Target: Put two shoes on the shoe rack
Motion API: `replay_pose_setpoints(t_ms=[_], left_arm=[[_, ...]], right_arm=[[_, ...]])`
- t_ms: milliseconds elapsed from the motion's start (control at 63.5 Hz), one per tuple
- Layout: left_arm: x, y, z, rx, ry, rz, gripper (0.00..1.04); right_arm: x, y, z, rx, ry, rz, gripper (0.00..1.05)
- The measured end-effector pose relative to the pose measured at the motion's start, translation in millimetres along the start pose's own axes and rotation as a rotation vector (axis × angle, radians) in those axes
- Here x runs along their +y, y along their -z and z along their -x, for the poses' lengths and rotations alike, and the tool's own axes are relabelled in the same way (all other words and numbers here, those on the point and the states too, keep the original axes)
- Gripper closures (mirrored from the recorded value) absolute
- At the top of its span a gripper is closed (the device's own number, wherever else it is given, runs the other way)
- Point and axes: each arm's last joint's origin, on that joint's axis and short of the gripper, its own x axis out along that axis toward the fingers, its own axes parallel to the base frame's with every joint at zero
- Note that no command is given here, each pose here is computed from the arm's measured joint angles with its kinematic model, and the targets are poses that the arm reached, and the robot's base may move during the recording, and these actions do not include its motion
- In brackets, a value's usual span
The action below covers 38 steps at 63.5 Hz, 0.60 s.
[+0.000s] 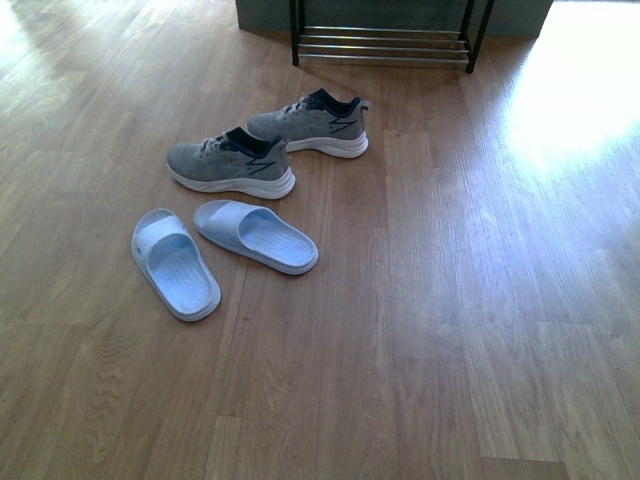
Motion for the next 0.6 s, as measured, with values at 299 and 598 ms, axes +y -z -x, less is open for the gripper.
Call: replay_pose_setpoints(t_ms=[299,598], left_arm=[[0.0,0.0,0.0,0.000,0.000,0.000,0.09],[0.0,0.0,0.0,0.000,0.000,0.000,0.09]], right_arm=[[0.0,0.0,0.0,0.000,0.000,0.000,0.09],[0.0,0.0,0.0,0.000,0.000,0.000,0.09]])
